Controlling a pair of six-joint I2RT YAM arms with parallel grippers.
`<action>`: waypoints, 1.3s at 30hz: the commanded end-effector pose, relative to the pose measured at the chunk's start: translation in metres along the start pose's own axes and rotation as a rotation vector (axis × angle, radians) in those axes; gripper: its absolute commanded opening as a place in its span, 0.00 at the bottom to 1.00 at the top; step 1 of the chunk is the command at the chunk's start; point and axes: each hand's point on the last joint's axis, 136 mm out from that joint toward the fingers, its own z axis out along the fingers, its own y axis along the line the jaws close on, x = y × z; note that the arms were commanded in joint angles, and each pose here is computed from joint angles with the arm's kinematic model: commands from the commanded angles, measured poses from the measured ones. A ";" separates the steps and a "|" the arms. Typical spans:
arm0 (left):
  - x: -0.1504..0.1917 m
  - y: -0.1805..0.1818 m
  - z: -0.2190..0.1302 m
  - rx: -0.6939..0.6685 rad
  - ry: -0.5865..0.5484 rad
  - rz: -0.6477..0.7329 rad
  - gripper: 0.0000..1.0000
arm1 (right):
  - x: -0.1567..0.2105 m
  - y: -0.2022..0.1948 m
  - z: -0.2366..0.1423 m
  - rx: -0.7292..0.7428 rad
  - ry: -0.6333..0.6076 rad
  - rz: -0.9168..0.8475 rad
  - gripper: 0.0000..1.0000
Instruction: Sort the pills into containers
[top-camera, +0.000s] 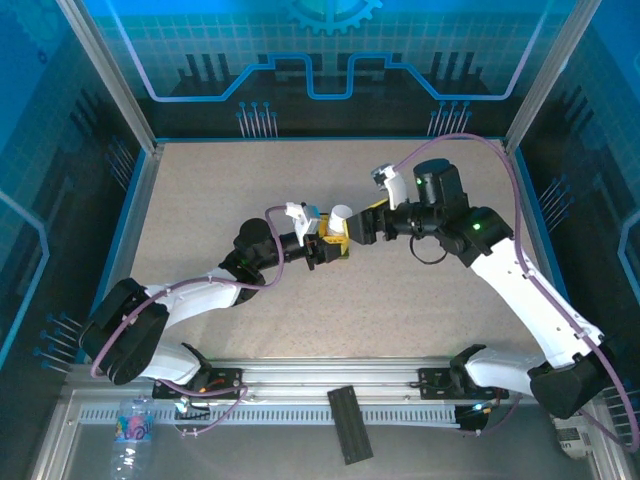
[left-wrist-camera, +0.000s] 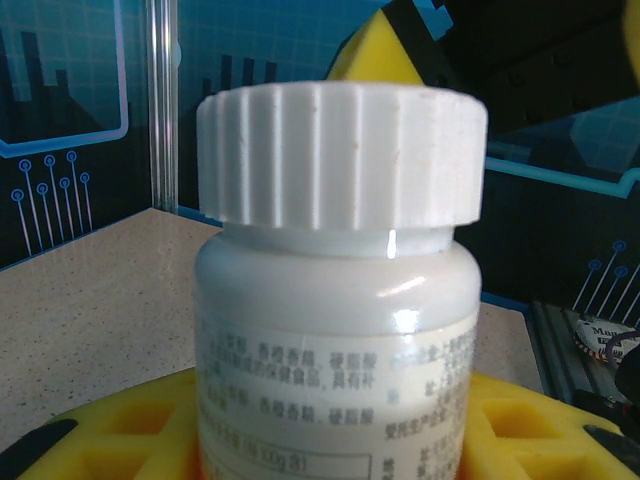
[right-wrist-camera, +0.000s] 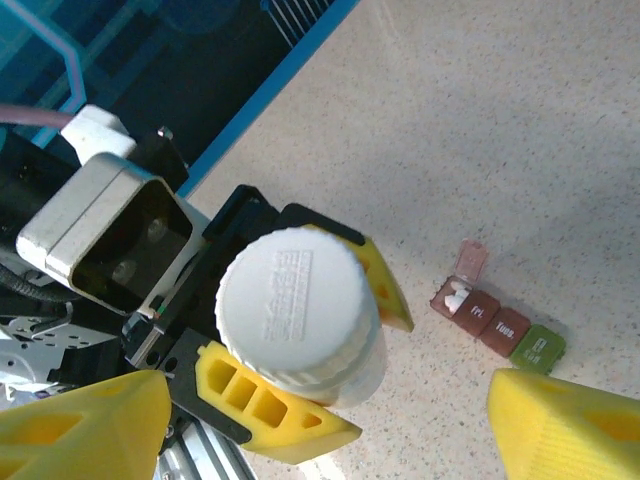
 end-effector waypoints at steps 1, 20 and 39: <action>-0.021 -0.008 0.005 0.043 -0.051 0.032 0.00 | 0.001 0.006 0.005 -0.016 0.013 -0.029 0.83; -0.023 -0.011 0.003 0.051 -0.058 0.035 0.00 | -0.018 -0.004 0.025 0.011 0.002 -0.001 0.80; -0.029 -0.014 0.000 0.055 -0.070 0.038 0.00 | -0.042 -0.024 0.078 0.012 0.023 0.043 0.78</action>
